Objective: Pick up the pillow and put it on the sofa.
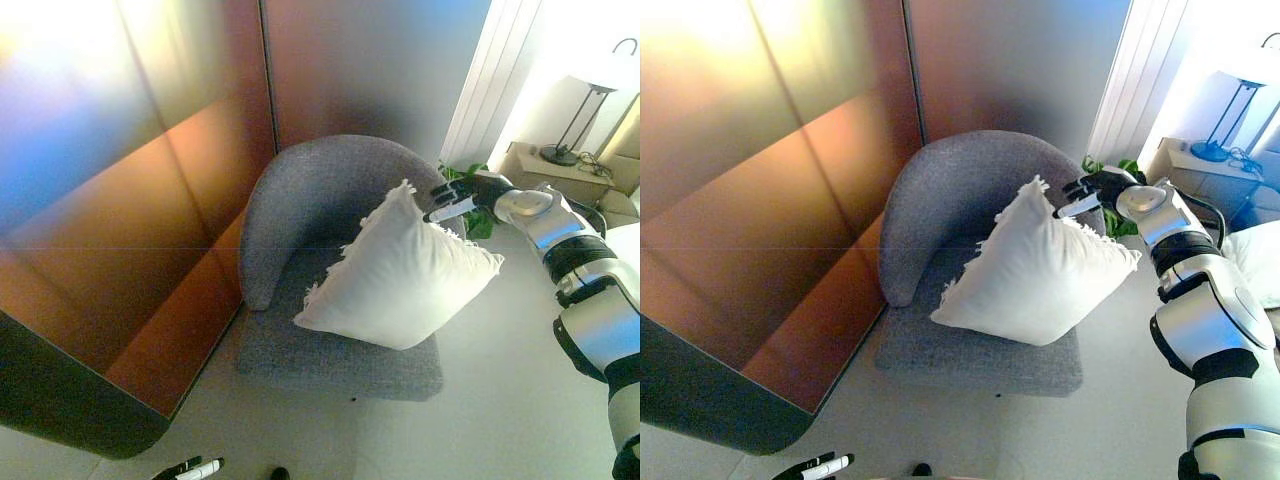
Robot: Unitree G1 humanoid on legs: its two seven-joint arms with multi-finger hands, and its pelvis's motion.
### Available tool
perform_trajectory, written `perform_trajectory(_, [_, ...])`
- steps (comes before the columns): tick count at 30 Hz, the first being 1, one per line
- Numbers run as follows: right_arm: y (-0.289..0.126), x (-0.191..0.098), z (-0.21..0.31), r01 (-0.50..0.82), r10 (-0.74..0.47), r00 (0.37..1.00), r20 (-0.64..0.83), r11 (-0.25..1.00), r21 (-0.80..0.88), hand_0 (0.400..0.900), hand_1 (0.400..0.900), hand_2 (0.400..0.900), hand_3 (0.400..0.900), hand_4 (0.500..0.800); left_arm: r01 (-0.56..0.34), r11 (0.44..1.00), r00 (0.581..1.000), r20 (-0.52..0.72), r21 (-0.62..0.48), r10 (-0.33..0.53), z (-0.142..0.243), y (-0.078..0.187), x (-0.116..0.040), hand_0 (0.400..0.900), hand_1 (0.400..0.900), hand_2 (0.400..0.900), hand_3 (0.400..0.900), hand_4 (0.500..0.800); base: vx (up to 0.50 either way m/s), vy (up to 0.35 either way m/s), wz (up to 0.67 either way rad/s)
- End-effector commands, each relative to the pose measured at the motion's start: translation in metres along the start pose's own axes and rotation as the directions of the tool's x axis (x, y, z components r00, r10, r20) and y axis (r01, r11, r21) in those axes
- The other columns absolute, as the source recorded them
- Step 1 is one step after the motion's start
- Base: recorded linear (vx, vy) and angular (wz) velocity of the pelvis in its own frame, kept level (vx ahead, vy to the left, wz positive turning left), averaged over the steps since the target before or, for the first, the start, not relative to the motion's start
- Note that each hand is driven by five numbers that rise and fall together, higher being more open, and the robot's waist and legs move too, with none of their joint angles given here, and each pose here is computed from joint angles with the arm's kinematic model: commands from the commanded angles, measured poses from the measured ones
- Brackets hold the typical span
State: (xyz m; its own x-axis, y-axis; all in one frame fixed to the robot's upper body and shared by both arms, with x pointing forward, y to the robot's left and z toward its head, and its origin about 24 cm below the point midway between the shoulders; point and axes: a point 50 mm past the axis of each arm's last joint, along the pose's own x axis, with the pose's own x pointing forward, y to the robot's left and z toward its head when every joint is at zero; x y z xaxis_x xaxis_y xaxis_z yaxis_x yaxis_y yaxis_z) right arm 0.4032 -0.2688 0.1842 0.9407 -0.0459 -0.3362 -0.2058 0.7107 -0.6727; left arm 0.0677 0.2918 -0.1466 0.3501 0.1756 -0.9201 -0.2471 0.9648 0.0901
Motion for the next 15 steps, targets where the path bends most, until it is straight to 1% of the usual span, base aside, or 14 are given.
perform_trajectory(1, [-0.0524, -0.0209, 0.0797, 0.208, -0.209, 0.952, 0.224, 0.978, 0.031, 0.900, 0.900, 0.900, 0.900, 0.800, -0.034, 0.993, 0.995, 0.093, 0.116, 0.024, 0.0240, 0.0077, 0.0002, 0.900, 0.900, 0.900, 0.900, 0.800, 0.001, -0.020, -0.03])
perform_trajectory(5, [-0.0539, -0.0212, 0.0765, 0.217, -0.226, 0.947, 0.229, 0.974, 0.062, 0.900, 0.900, 0.900, 0.900, 0.800, -0.026, 0.992, 0.994, 0.105, 0.126, 0.013, 0.0259, 0.0059, 0.0005, 0.900, 0.900, 0.900, 0.900, 0.800, -0.002, -0.001, -0.05])
perform_trajectory(11, [-0.0514, -0.0209, 0.0764, 0.189, -0.222, 0.937, 0.270, 0.972, 0.142, 0.900, 0.900, 0.900, 0.900, 0.800, -0.022, 0.991, 0.995, 0.103, 0.135, 0.008, 0.0278, 0.0050, 0.0010, 0.900, 0.900, 0.900, 0.900, 0.800, -0.011, 0.012, -0.08])
perform_trajectory(15, [-0.0497, -0.0207, 0.0745, 0.174, -0.216, 0.932, 0.292, 0.971, 0.162, 0.900, 0.900, 0.900, 0.900, 0.800, -0.018, 0.990, 0.994, 0.106, 0.140, 0.004, 0.0299, 0.0048, 0.0012, 0.900, 0.900, 0.900, 0.900, 0.800, -0.022, 0.010, -0.10])
